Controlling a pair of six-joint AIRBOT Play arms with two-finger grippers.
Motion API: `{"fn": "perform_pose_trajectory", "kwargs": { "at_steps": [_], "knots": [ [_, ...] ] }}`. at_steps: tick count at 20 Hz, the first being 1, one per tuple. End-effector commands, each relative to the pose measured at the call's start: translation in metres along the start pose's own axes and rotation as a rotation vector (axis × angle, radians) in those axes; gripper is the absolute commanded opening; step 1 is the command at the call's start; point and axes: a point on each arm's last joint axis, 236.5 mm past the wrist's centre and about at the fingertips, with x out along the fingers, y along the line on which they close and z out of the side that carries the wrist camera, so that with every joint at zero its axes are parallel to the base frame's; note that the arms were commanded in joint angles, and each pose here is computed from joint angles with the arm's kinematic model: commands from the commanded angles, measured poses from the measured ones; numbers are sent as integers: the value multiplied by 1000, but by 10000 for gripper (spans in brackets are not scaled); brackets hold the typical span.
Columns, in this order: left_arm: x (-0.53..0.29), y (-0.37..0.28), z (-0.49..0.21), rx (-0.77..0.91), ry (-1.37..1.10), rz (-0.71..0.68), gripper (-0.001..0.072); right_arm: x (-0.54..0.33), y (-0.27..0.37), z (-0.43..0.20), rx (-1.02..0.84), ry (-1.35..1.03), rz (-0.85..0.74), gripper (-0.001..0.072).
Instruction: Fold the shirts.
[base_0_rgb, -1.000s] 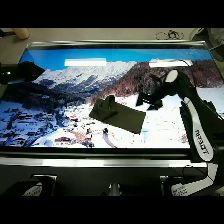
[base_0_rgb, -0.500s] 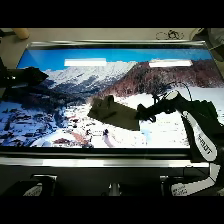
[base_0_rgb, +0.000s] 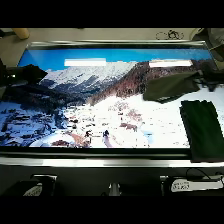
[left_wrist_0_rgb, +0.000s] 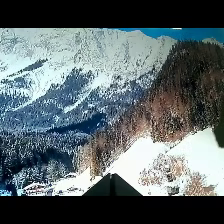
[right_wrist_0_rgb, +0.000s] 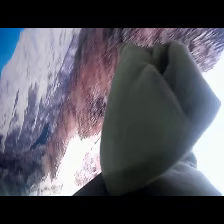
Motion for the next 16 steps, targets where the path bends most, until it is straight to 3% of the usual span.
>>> {"fn": "perform_pose_trajectory", "kwargs": {
  "at_steps": [1,6,10,16],
  "knots": [
    [0,0,2,3,-7,0,26,-76,-66,28,126,-113,-90,20],
    [0,-1,1,30,-7,0,26,-119,-111,-19,304,29,-156,20],
    [0,-1,1,34,-7,-1,26,-158,-157,-69,365,141,-474,19],
    [11,5,-3,45,19,3,26,-190,-181,-94,404,133,-672,20]
  ]
}}
